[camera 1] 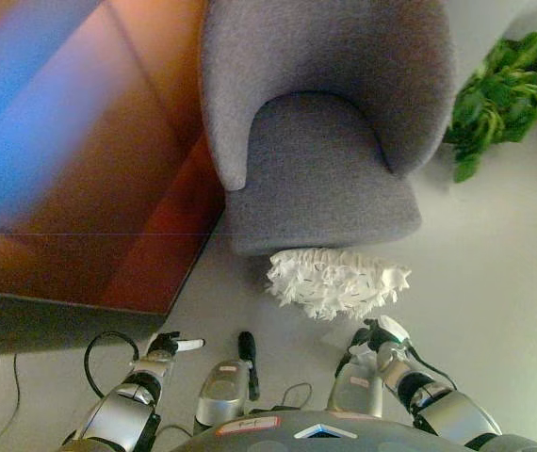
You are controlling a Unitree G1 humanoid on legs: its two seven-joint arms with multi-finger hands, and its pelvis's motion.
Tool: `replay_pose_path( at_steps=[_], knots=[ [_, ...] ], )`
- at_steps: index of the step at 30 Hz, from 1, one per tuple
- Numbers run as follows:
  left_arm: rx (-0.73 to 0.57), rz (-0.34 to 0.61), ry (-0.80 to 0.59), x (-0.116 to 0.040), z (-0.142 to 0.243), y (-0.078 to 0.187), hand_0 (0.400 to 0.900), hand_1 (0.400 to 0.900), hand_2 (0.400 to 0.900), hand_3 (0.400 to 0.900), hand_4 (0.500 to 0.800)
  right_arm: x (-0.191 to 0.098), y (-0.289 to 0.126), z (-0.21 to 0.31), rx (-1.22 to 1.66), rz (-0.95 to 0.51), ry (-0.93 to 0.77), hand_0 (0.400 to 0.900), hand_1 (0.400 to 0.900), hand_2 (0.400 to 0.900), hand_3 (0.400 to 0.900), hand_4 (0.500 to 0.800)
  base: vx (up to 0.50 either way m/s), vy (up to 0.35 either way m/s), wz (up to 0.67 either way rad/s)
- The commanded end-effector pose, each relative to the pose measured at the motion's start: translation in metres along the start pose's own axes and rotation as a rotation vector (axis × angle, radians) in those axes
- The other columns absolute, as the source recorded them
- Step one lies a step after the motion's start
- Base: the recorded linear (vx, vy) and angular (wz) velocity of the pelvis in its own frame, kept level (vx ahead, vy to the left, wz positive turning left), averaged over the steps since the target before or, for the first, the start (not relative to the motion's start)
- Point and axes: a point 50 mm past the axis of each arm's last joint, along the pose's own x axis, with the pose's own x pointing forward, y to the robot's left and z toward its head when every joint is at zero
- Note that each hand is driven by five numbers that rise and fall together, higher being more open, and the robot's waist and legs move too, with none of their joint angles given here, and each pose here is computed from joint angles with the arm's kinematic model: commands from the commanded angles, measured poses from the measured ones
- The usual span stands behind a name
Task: Pick up the pillow and put it on the sofa.
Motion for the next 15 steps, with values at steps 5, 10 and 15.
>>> replay_pose_path(
  at_steps=[5,10,15],
  knots=[
    [-0.006,0.028,0.072,-0.001,-0.034,-0.001,0.9,0.9,0.9,0.9,0.8,0.01,-0.069,-0.01,-0.232,-0.362,0.038,0.9,0.9,0.9,0.9,0.8,0.151,-0.118,0.16],
    [-0.001,0.032,0.042,0.0,-0.03,0.008,0.9,0.9,0.9,0.9,0.8,0.008,-0.114,0.018,-0.225,-0.564,-0.041,0.9,0.9,0.9,0.9,0.8,0.012,-0.016,0.12],
    [-0.02,0.021,0.046,0.001,-0.031,0.008,0.9,0.9,0.9,0.9,0.8,0.005,-0.155,0.032,-0.192,-0.684,-0.063,0.9,0.9,0.9,0.9,0.8,-0.043,0.03,0.06]
  ],
)
